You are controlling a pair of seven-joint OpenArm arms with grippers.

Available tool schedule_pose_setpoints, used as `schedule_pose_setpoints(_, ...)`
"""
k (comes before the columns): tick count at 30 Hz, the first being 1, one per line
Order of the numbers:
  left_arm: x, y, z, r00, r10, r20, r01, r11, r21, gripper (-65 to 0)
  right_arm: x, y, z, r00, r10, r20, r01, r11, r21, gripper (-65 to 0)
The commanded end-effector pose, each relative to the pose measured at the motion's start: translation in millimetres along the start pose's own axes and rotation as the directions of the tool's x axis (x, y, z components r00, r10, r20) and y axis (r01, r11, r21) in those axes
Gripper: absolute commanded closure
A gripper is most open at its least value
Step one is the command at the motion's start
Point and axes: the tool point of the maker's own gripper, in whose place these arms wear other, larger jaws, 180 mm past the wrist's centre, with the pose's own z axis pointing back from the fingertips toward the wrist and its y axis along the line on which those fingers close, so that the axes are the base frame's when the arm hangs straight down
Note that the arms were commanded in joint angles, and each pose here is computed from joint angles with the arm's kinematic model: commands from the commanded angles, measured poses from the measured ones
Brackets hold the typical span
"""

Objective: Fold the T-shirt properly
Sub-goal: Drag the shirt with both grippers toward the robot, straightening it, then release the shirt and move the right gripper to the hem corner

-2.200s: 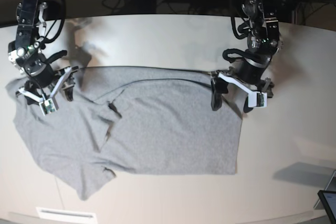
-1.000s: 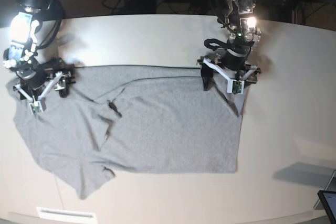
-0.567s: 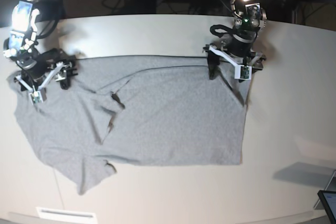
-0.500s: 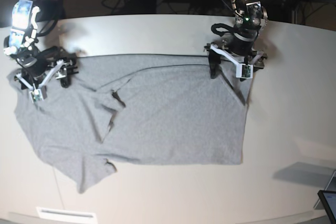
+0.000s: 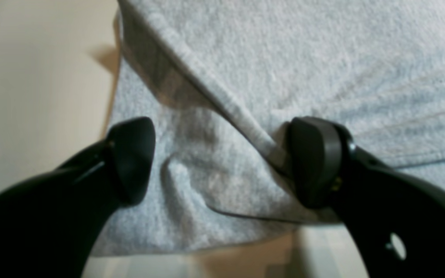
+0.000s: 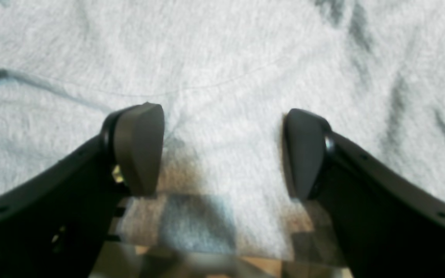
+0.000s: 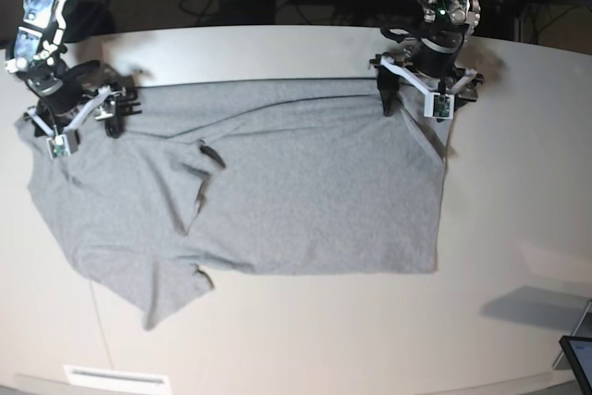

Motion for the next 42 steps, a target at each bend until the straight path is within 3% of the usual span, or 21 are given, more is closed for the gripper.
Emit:
schedule_pose_setpoints(1, -4, 9, 1, 0.999, -0.028, -0.027, 0.029, 0.999, 0.03, -52.9, -35, -14, 9, 0.985, 0.051, -0.166, -0.06, 0.997, -0.049, -46.6)
schedule_pose_setpoints(16, -15, 11, 9, 0.997, -0.045, -0.056, 0.046, 0.999, 0.026, -52.9, -34, -11, 27, 0.982, 0.096, -0.161, -0.106, 0.993, -0.058, -46.6)
schedule_pose_setpoints(20, -11, 25, 11, 0.998, -0.039, -0.045, 0.041, 0.997, 0.064, -52.9, -30, -11, 26, 0.984, 0.095, -0.149, -0.105, 0.993, -0.059, -46.6)
schedule_pose_setpoints(29, 26, 33, 16, 0.997, -0.061, 0.045, 0.056, 0.994, 0.096, -52.9, 12, -13, 28, 0.989, 0.139, -0.055, -0.143, 0.986, -0.089, -46.6)
schedule_pose_setpoints(42, 67, 35, 23, 0.985, -0.086, 0.148, 0.069, 0.99, 0.12, -52.9, 81, -22, 47, 0.973, 0.226, 0.035, -0.217, 0.96, -0.175, -46.7)
